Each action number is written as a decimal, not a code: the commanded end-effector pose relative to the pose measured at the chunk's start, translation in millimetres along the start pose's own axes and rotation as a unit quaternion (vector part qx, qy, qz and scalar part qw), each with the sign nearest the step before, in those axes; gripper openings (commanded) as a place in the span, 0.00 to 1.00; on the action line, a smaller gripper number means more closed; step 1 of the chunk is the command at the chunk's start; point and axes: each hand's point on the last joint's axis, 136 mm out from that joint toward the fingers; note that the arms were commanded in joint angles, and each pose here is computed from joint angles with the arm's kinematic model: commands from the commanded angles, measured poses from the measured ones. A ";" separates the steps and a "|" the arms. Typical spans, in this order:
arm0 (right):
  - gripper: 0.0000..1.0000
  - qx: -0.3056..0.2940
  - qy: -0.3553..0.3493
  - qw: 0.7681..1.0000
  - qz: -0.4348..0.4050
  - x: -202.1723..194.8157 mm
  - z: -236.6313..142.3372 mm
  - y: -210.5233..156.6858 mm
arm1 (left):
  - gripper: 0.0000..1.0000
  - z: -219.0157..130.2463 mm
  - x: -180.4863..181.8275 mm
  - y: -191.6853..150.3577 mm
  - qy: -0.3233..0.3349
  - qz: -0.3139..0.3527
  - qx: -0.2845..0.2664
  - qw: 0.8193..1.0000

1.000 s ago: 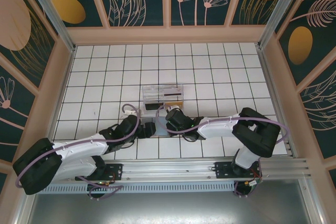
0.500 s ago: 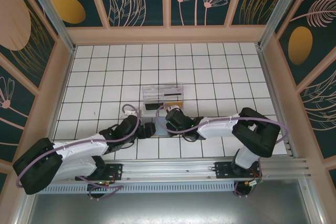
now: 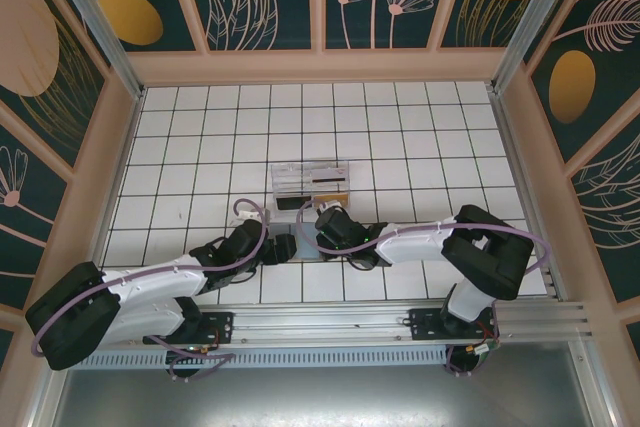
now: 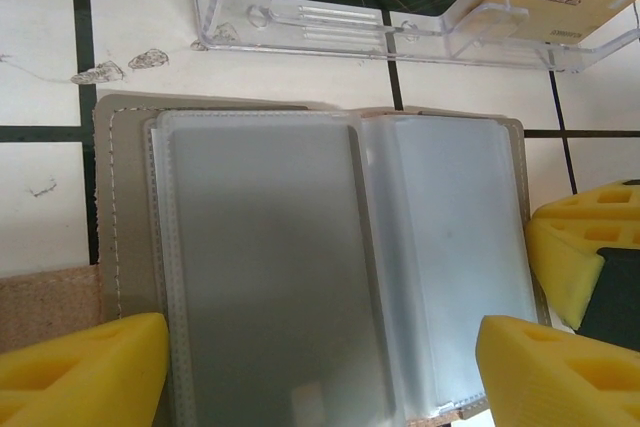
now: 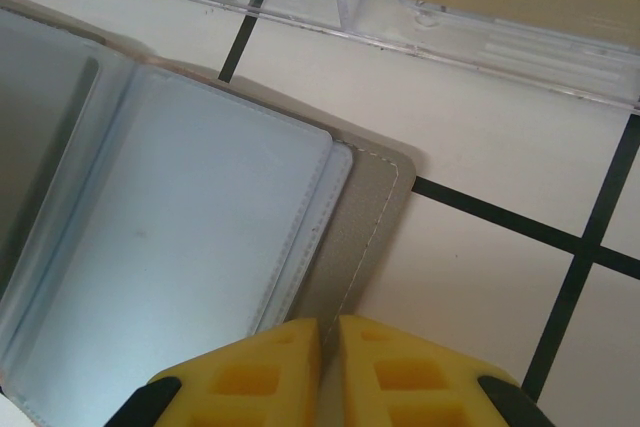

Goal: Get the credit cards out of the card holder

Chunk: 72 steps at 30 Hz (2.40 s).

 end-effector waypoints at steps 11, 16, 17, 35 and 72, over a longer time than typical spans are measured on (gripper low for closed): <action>0.16 0.034 -0.014 0.999 -0.003 -5.3 8.1 -19.8 | 0.80 -9.3 -5.9 7.6 -0.013 -0.002 -0.016 1.000; 0.16 0.035 -0.013 0.999 -0.003 -4.3 8.1 -20.2 | 0.79 -4.9 -3.1 3.2 -0.006 -0.001 -0.006 1.000; 0.16 0.035 -0.014 0.999 -0.003 -4.7 8.0 -20.1 | 0.79 -4.5 -3.1 3.0 -0.006 -0.002 -0.006 1.000; 0.16 0.034 -0.015 0.999 -0.003 -5.3 8.8 -20.6 | 0.81 -4.8 -26.5 -1.3 -0.070 0.010 0.009 0.997; 0.27 -0.031 0.001 0.998 0.046 5.1 -24.1 20.1 | 0.79 -13.7 -1.3 12.2 -0.003 0.019 -0.031 0.999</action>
Point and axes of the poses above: each hand's point on the last joint's axis, 136 mm out from that joint toward the fingers, its own z axis out along the fingers, its own x axis along the line the jaws close on, y = z × x
